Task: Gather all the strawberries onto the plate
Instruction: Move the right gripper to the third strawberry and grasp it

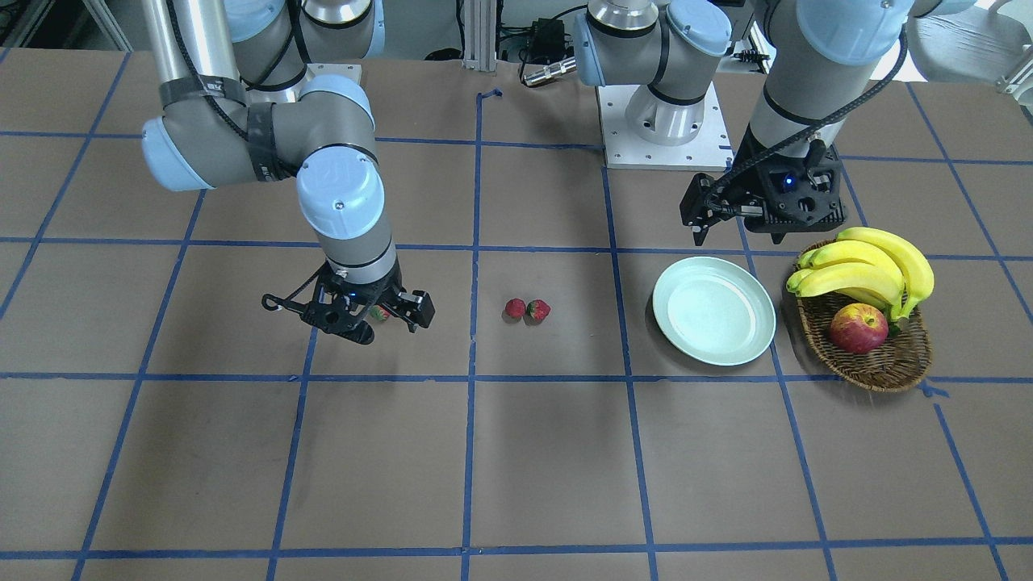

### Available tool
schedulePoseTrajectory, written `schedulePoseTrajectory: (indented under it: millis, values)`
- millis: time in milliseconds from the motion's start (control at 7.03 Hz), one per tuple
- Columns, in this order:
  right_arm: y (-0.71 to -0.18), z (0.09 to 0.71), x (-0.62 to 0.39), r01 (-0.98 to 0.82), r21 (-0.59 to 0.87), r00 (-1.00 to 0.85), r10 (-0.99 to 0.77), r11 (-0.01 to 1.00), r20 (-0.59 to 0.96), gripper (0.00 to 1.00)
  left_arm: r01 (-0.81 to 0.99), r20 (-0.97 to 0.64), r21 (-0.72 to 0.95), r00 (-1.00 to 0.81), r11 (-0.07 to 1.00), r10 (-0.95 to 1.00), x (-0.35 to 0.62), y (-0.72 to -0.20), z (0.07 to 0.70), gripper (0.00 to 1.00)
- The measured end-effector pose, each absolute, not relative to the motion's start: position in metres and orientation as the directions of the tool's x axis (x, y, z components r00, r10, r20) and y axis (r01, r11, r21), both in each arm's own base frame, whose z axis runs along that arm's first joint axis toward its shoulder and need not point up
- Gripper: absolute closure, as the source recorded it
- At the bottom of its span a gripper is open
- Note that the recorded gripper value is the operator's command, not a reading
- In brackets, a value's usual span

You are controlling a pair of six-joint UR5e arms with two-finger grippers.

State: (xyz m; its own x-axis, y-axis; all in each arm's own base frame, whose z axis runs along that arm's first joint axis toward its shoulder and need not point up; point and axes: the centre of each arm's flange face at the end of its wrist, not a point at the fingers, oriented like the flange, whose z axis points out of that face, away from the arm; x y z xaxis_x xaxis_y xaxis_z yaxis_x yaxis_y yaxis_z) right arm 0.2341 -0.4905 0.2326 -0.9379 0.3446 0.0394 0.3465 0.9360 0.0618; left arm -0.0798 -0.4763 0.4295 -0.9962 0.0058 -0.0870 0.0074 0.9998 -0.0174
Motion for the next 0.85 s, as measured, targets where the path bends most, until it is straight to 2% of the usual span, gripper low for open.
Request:
schedulePoseTrajectory:
  millis: [142, 427, 569, 711, 853]
  values:
    - [-0.475, 0.218, 0.222, 0.340, 0.072, -0.940, 0.337, 0.938, 0.046, 0.06, 0.001, -0.057, -0.033, -0.998, 0.999, -0.001, -0.084, -0.476, 0.443, 0.00]
    - [-0.458, 0.191, 0.213, 0.336, 0.073, -0.942, 0.334, 0.939, 0.044, 0.28, -0.021, -0.018, -0.043, -1.000, 0.999, -0.022, -0.104, -0.470, 0.480, 0.00]
    - [-0.455, 0.182, 0.213, 0.341, 0.080, -0.940, 0.338, 0.937, 0.042, 0.54, -0.011, -0.014, -0.038, -1.000, 0.999, -0.012, -0.115, -0.460, 0.495, 0.00]
    - [-0.456, 0.177, 0.214, 0.345, 0.080, -0.938, 0.343, 0.935, 0.038, 0.91, 0.002, -0.012, -0.038, -1.000, 0.999, 0.002, -0.123, -0.449, 0.506, 0.00]
    - [-0.458, 0.178, 0.215, 0.349, 0.074, -0.937, 0.347, 0.934, 0.032, 1.00, 0.012, -0.012, -0.034, -1.000, 0.999, 0.011, -0.127, -0.443, 0.508, 0.00]
